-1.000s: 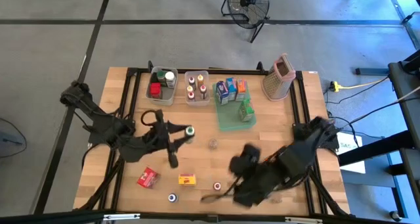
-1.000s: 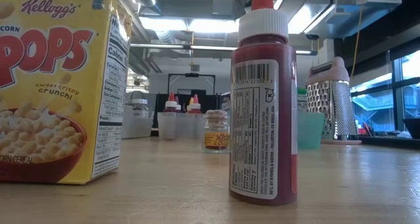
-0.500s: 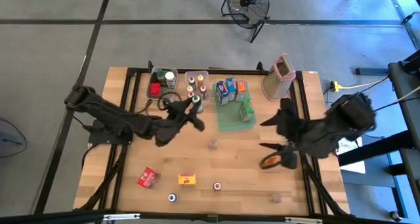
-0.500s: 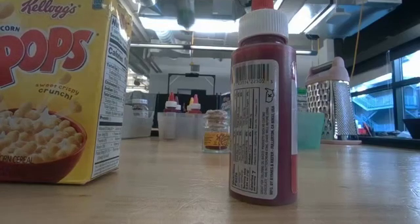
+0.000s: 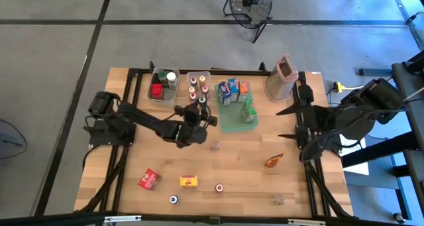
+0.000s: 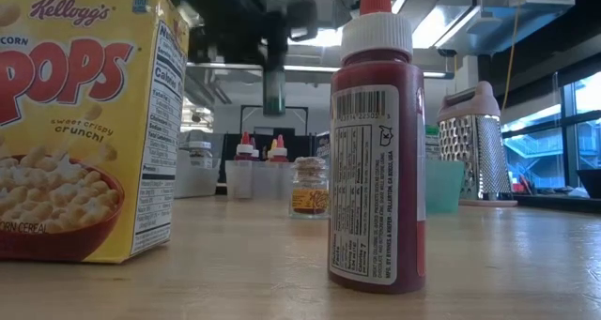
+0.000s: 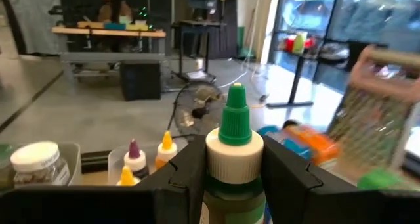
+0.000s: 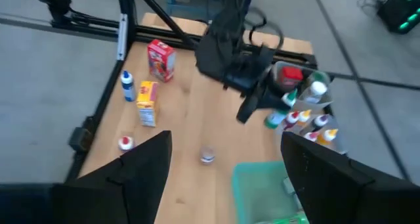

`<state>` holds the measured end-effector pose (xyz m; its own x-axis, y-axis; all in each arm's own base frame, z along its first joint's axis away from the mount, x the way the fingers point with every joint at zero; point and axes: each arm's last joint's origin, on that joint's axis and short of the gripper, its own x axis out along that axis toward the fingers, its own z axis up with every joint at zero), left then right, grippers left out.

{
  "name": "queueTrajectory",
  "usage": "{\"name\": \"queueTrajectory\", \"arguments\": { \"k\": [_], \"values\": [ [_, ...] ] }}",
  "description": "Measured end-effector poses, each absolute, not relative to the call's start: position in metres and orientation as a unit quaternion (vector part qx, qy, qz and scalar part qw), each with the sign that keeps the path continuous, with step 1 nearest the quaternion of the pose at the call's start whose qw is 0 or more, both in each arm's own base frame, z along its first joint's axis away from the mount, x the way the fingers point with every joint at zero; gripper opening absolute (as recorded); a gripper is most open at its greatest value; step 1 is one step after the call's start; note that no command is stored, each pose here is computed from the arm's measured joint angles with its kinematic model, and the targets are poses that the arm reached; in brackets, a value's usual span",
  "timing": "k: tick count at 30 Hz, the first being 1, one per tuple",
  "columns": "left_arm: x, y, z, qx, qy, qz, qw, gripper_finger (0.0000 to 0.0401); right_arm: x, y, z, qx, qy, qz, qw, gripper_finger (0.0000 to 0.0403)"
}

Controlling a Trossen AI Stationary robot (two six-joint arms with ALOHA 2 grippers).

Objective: Pick & Place Kitchen Items
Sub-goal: Put the green food coloring bottle into the transparent bin

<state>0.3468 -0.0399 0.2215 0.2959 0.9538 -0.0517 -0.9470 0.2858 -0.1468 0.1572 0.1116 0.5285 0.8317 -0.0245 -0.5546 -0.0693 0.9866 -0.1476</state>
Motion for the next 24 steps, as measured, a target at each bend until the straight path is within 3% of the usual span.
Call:
{"name": "queueTrajectory", "arguments": {
  "k": [13,24],
  "values": [
    [0.346,0.014,0.188,-0.081,0.015,0.643,0.762,0.0114,0.163,0.102,0.529,-0.117,0.291,-0.005,0.95,0.0287],
    [0.346,0.028,0.184,-0.081,0.015,0.658,0.748,0.0114,0.165,0.097,0.529,-0.12,0.3,0.009,0.946,0.0287]
  ]
}}
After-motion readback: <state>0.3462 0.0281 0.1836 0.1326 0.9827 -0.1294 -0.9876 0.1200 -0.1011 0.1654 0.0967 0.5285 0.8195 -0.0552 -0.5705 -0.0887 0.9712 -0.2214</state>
